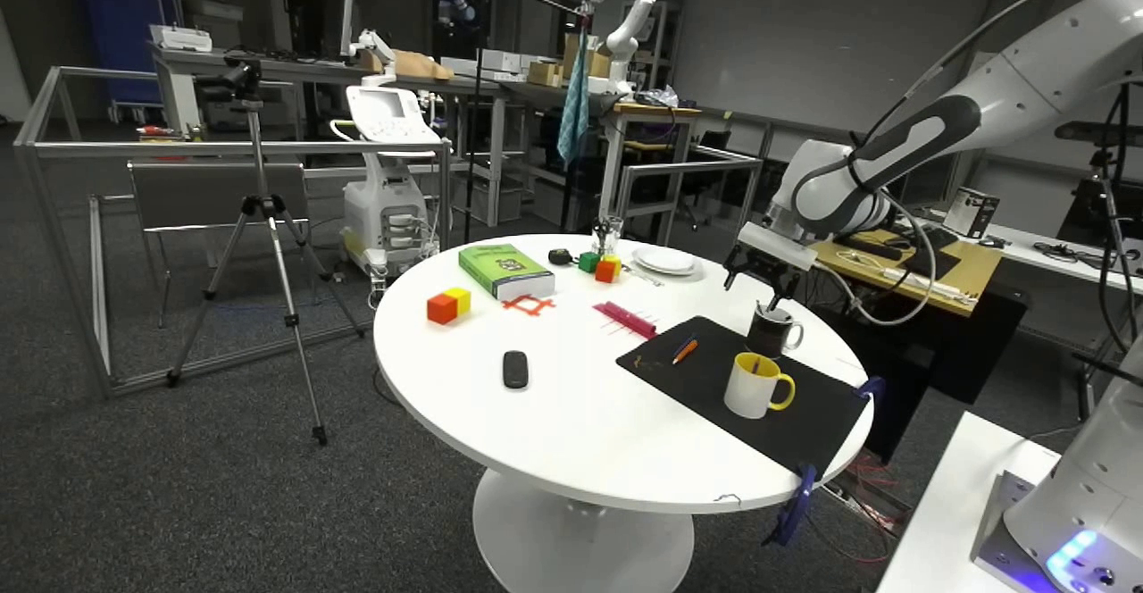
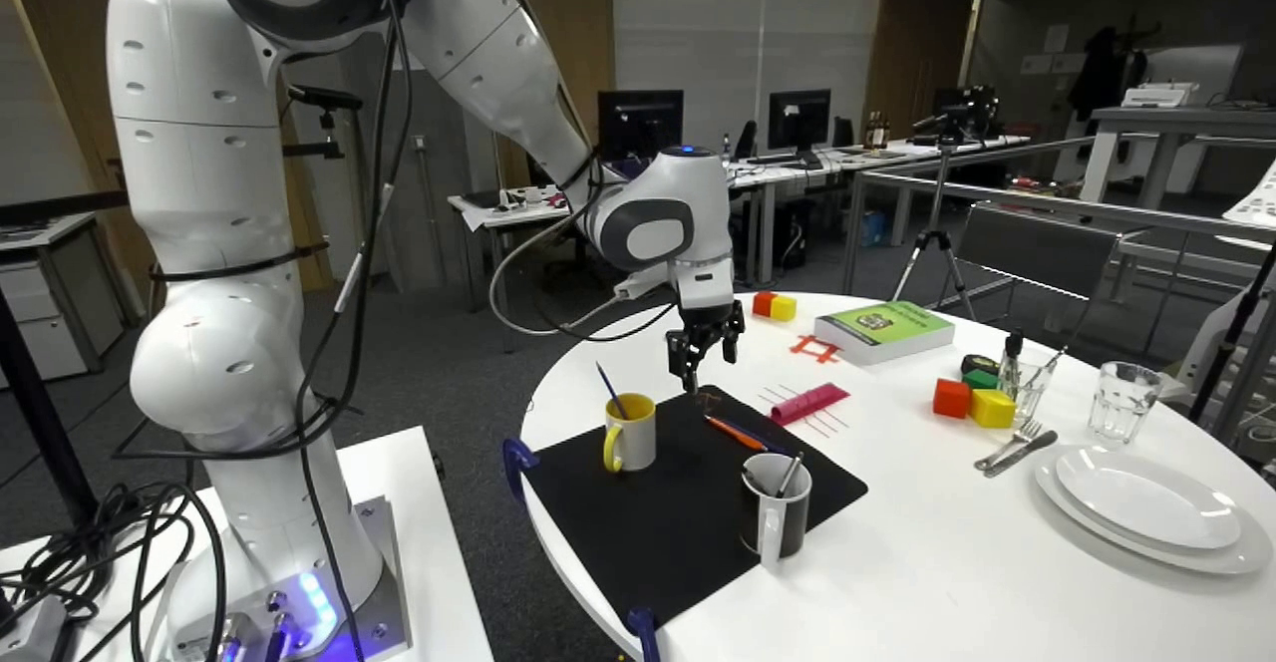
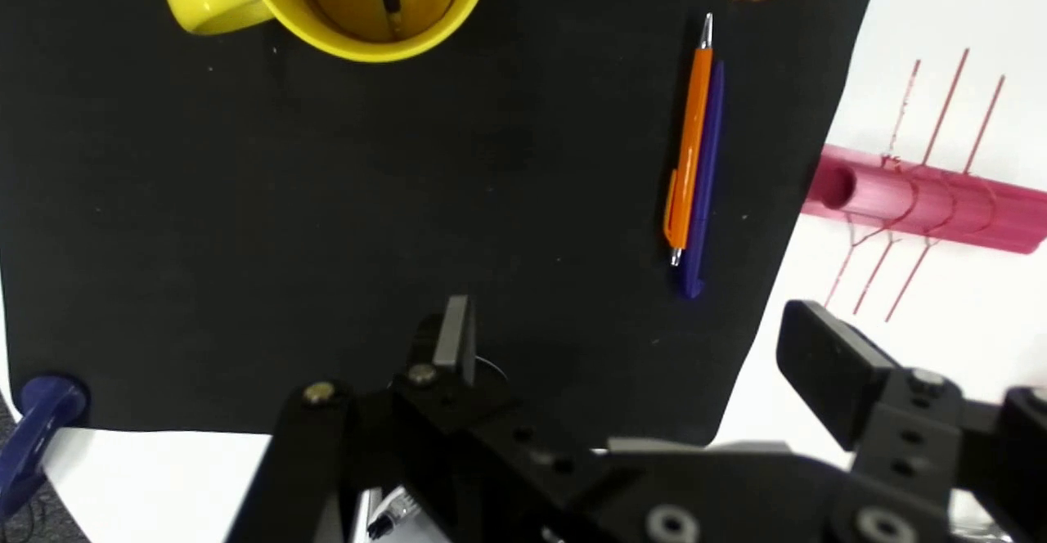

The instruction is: Put the orange pen in the right cup

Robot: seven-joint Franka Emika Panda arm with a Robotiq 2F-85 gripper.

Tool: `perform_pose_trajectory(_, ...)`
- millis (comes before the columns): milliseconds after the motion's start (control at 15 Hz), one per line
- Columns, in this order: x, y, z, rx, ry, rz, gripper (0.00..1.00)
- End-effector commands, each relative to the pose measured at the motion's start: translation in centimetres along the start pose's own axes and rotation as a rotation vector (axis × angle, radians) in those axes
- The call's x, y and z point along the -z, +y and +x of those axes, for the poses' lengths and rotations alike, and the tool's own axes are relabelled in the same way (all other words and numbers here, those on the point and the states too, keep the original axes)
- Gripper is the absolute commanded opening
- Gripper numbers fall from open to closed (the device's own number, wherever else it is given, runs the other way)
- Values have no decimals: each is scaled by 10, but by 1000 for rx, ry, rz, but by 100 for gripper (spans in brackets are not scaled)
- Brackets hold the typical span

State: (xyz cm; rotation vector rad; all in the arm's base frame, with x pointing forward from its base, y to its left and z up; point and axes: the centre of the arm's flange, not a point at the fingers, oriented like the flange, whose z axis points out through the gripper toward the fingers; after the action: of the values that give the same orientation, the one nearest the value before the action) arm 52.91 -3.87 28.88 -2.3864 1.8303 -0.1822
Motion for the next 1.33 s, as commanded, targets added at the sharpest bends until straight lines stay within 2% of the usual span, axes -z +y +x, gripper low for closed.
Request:
perform_pose_trajectory(0, -27, -16, 18, -31, 14, -16, 100)
perform_pose_trajectory(600, -76, -40, 35, -28, 32, -111, 100)
perform_pose_trajectory(1267, -110, -63, 28, 20, -27, -188, 100)
